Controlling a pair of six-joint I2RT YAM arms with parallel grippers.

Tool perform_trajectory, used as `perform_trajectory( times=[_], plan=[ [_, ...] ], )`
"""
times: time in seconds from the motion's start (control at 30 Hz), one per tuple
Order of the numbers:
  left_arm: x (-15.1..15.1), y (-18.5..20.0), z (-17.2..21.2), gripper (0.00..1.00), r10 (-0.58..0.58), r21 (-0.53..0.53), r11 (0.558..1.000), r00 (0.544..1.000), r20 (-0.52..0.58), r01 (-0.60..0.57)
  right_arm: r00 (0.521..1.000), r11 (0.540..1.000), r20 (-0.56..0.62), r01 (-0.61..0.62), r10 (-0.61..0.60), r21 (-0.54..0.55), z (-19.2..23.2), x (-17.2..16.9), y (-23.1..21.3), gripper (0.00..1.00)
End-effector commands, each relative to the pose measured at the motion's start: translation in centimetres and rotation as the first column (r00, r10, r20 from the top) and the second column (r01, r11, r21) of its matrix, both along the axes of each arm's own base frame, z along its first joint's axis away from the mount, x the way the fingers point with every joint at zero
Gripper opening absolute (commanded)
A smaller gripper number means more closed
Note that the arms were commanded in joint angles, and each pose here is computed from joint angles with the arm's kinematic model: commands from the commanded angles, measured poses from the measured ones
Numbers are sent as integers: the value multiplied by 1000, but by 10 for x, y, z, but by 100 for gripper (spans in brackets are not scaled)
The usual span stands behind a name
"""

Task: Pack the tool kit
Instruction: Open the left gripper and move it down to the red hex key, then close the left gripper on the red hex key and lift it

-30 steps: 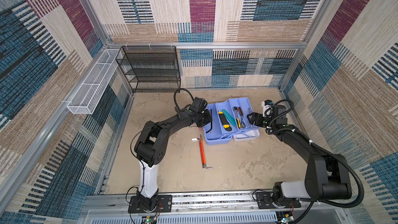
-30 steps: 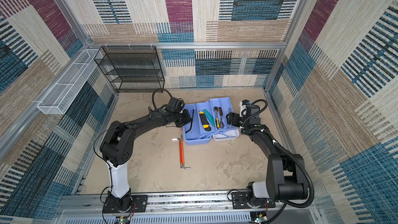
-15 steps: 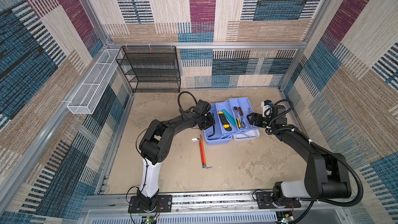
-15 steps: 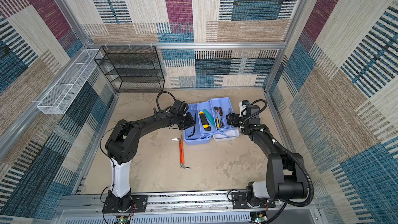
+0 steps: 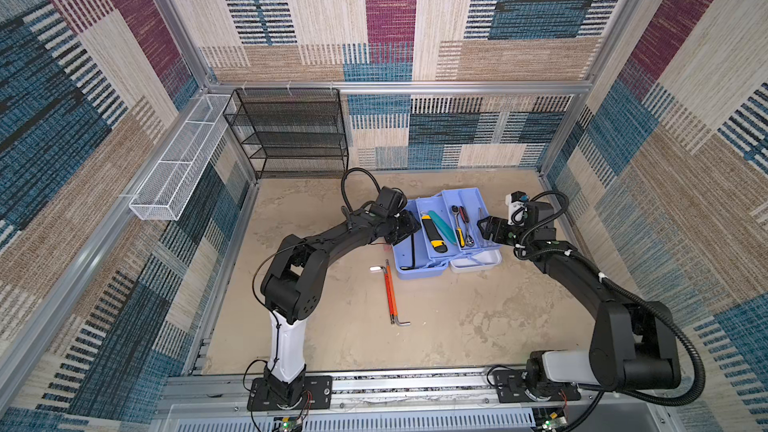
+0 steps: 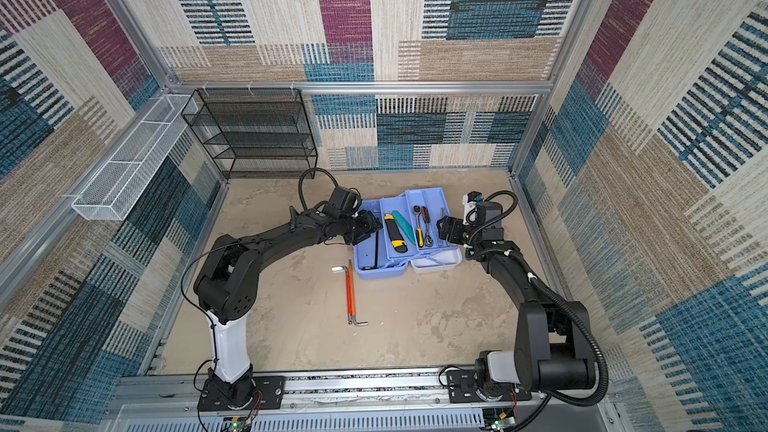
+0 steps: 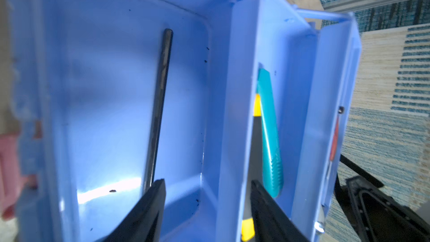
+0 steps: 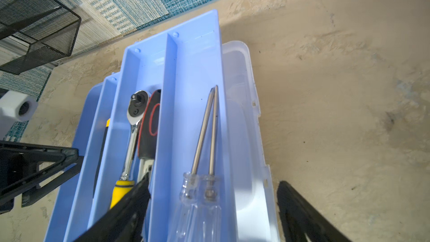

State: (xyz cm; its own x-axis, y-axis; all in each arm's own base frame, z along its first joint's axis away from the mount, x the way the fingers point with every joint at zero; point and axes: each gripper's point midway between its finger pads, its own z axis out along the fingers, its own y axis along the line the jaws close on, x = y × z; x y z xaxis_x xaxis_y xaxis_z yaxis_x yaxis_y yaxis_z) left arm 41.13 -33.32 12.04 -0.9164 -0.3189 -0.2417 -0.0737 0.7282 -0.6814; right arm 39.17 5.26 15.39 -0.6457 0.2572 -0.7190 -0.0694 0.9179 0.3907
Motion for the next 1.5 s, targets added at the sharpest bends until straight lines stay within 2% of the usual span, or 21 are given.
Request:
perform_trajectory(
  times=[0.0, 0.2, 0.33, 0.6, 0.73, 0.83, 1.17, 1.47],
  plan=[
    [-4, 6, 13, 66, -33, 29, 999, 997, 72, 31, 999, 1000, 40, 8, -8, 1, 12, 0, -1, 88],
    [-24, 23, 27, 69, -62, 81, 995, 988, 139, 51, 998, 1000, 66, 2, -2, 6, 23, -5, 0, 88],
    [-46, 46, 27, 68, -77, 168, 984, 985, 151, 51, 998, 1000, 66, 4, -5, 15, 24, -7, 1, 87],
    [-98, 94, -12, 48, -70, 307, 951, 995, 74, 44, 998, 1000, 68, 11, -13, 25, 25, -3, 1, 87],
    [-122, 98, -38, 37, -90, 332, 940, 996, 7, 83, 998, 1000, 66, 11, -13, 24, 25, -1, 1, 87],
    [-134, 96, -53, 33, -101, 352, 930, 994, -30, 105, 998, 1000, 61, 15, -16, 25, 24, 1, 0, 87],
    [-145, 92, -82, 21, -108, 401, 905, 989, -100, 140, 999, 1000, 46, 22, -22, 13, 17, 0, -2, 87],
    [-148, 88, -94, 19, -118, 418, 894, 984, -132, 163, 999, 1000, 40, 24, -25, 9, 14, 1, -2, 87]
  ],
)
